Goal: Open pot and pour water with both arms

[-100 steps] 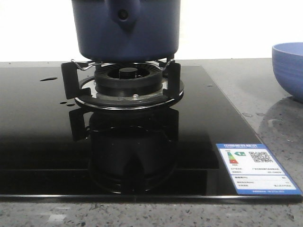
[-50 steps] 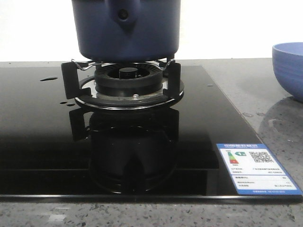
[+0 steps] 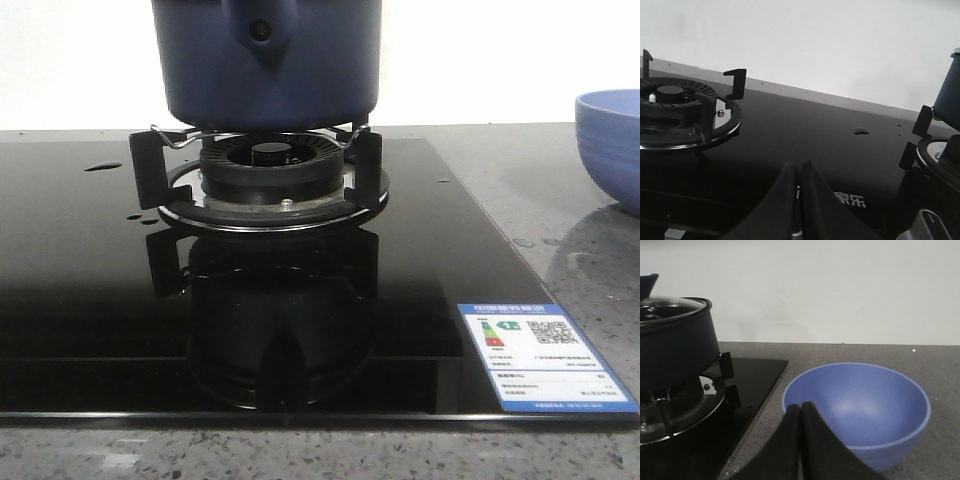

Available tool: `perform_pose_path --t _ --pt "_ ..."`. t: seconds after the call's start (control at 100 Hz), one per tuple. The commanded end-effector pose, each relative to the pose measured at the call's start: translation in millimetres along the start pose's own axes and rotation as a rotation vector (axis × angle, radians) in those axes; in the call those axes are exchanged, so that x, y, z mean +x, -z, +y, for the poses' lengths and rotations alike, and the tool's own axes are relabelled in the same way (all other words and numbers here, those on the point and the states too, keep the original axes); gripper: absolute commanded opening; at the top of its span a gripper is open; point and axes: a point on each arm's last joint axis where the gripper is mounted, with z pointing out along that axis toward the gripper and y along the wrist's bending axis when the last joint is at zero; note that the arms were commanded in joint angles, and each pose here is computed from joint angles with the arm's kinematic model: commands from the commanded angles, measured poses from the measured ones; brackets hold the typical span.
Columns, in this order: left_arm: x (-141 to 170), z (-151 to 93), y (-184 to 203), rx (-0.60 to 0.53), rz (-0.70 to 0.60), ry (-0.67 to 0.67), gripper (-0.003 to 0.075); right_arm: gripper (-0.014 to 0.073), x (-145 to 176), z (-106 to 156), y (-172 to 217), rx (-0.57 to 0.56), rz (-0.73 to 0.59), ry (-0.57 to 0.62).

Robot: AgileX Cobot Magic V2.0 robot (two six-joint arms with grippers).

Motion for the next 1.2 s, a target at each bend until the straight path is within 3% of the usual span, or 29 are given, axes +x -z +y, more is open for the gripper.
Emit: perform_pose_path --t 0.0,0.2,0.36,0.68,1.19 --pt "3.6 0.8 0.9 0.014 -0.061 0.02 -0.0019 -0.0056 -10.5 -7.0 1.2 0.08 -0.039 -0.047" --pt "3.6 0.8 0.9 0.014 -0.061 0.02 -0.0019 -0.0055 -3.3 -18.2 2.1 0.201 -0.019 0.009" --pt "3.6 0.8 0.9 0.014 -0.061 0.02 -0.0019 -0.0055 14.6 -16.1 6.0 0.178 -0.125 0.04" --pt "3.6 0.8 0.9 0.014 -0.061 0.02 -0.0019 -0.0056 73.1 -15.6 14.6 0.169 -0.066 -0.002" --pt "3.9 0.8 0.8 0.014 -0.058 0.02 -0.0019 -0.0056 76.0 -15.5 17.5 0.174 -0.05 0.001"
